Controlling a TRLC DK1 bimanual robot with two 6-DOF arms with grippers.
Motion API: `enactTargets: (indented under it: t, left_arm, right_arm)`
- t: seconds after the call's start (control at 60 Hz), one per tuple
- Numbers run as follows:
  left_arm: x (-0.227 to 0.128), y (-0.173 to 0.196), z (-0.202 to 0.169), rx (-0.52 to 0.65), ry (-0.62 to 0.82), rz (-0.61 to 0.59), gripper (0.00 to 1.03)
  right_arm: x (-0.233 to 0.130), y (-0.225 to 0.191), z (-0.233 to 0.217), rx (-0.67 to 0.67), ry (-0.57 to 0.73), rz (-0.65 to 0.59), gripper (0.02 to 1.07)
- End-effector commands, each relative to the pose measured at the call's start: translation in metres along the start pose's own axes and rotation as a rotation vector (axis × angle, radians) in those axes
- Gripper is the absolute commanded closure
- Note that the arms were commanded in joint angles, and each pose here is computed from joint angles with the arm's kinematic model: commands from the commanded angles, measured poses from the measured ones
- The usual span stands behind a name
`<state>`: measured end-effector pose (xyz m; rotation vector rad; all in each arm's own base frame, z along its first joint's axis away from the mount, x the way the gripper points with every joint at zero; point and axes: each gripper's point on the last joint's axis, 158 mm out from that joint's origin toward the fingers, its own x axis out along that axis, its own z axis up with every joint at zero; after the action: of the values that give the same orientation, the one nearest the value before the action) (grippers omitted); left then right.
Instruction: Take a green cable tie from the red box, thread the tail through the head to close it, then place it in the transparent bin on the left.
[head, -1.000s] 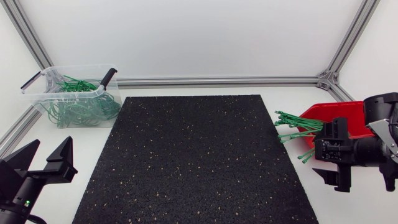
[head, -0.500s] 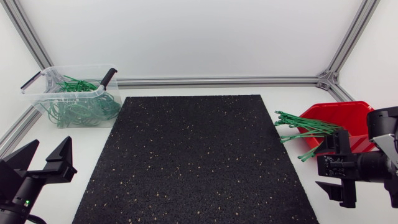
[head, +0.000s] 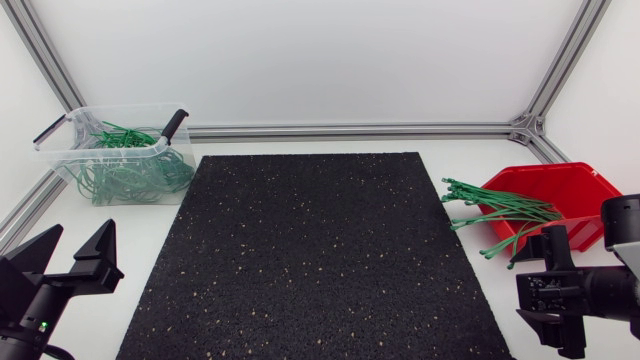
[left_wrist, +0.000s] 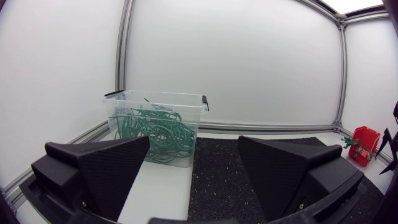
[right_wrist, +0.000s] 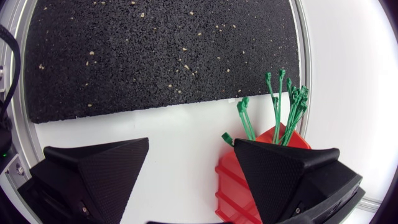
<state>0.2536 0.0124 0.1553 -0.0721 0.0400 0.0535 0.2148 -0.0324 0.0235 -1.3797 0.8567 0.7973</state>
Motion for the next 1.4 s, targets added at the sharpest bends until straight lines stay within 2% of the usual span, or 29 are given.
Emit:
enactTargets:
  t: [0.0,0.383,0.583,0.9,1.383]
  left_arm:
    - [0.002,0.004,-0.026,-0.016,0.065,0.014,0.04]
    - [0.002,0.005,-0.026,-0.016,0.066,0.018,0.04]
    - [0.002,0.005,-0.026,-0.016,0.066,0.016,0.04]
    - [0.002,0.002,-0.026,-0.016,0.067,0.005,0.04]
    - [0.002,0.002,-0.027,-0.016,0.069,0.002,0.04]
  right_arm:
    - [0.004,0.011,-0.002,-0.022,0.008,0.026,0.07]
    - [0.019,-0.029,-0.012,-0.004,0.019,-0.015,0.1]
    - [0.014,-0.038,-0.011,0.001,0.016,-0.039,0.1]
    - [0.031,-0.054,-0.014,0.02,0.015,-0.032,0.1]
    - [0.043,-0.041,-0.016,0.005,0.038,0.014,0.1]
